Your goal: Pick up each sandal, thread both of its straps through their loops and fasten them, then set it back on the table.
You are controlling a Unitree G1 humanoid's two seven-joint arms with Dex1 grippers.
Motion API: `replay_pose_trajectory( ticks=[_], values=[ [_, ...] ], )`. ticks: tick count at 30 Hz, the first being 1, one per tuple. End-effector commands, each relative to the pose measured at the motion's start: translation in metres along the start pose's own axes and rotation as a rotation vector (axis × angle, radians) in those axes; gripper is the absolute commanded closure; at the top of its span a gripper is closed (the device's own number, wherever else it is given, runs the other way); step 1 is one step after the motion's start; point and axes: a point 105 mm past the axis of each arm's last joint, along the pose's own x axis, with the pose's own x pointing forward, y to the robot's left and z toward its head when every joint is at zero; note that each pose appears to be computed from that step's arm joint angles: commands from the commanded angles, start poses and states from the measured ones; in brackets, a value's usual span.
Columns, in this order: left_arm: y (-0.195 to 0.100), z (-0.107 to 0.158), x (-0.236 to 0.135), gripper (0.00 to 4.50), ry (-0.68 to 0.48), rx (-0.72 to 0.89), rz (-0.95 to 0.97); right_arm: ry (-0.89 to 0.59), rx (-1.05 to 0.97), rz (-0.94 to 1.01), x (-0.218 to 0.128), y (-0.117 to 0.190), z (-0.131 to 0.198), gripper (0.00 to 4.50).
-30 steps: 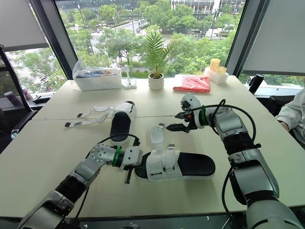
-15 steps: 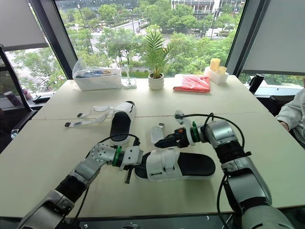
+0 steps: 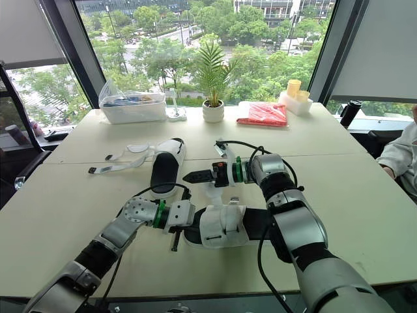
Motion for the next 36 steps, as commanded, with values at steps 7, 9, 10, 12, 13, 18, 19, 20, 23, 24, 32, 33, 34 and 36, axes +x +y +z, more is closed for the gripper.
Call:
replay_pose_trajectory(
  ticks=[7, 9, 10, 12, 13, 18, 19, 20, 23, 24, 32, 33, 34, 36],
  values=[
    [-0.028, -0.041, 0.011, 4.50, 0.154, -0.134, -0.072, -0.097, -0.091, 0.053, -0.009, 0.023, 0.042, 0.27],
    [-0.030, -0.041, 0.012, 4.50, 0.152, -0.133, -0.080, -0.104, -0.101, 0.053, -0.013, 0.025, 0.045, 0.88],
    [-0.031, -0.041, 0.012, 4.50, 0.153, -0.133, -0.084, -0.107, -0.108, 0.052, -0.015, 0.026, 0.047, 1.33],
    [-0.033, -0.042, 0.012, 4.50, 0.153, -0.135, -0.089, -0.106, -0.122, 0.048, -0.019, 0.027, 0.049, 2.30],
    [-0.034, -0.042, 0.012, 4.50, 0.153, -0.136, -0.090, -0.103, -0.135, 0.048, -0.022, 0.029, 0.049, 2.85],
    [-0.034, -0.045, 0.013, 4.50, 0.157, -0.146, -0.089, -0.090, -0.180, 0.099, -0.039, 0.053, 0.047, 4.47],
    [-0.034, -0.045, 0.013, 4.50, 0.158, -0.148, -0.088, -0.086, -0.185, 0.108, -0.041, 0.058, 0.044, 4.47],
    [-0.034, -0.045, 0.013, 4.50, 0.157, -0.149, -0.087, -0.075, -0.199, 0.121, -0.044, 0.065, 0.038, 4.47],
    [-0.031, -0.046, 0.015, 4.50, 0.155, -0.154, -0.082, -0.017, -0.293, 0.167, -0.058, 0.093, 0.007, 4.47],
    [-0.031, -0.046, 0.015, 4.50, 0.155, -0.156, -0.081, -0.006, -0.323, 0.174, -0.061, 0.100, -0.002, 4.47],
    [-0.033, -0.048, 0.014, 4.50, 0.154, -0.174, -0.098, 0.154, -0.529, 0.112, -0.080, 0.108, -0.084, 4.47],
    [-0.034, -0.049, 0.013, 4.50, 0.156, -0.175, -0.102, 0.170, -0.536, 0.112, -0.080, 0.109, -0.092, 4.47],
    [-0.035, -0.049, 0.013, 4.50, 0.158, -0.176, -0.104, 0.186, -0.541, 0.116, -0.080, 0.110, -0.099, 4.47],
    [-0.035, -0.050, 0.012, 4.50, 0.160, -0.178, -0.107, 0.212, -0.545, 0.124, -0.078, 0.111, -0.111, 4.47]
  ],
)
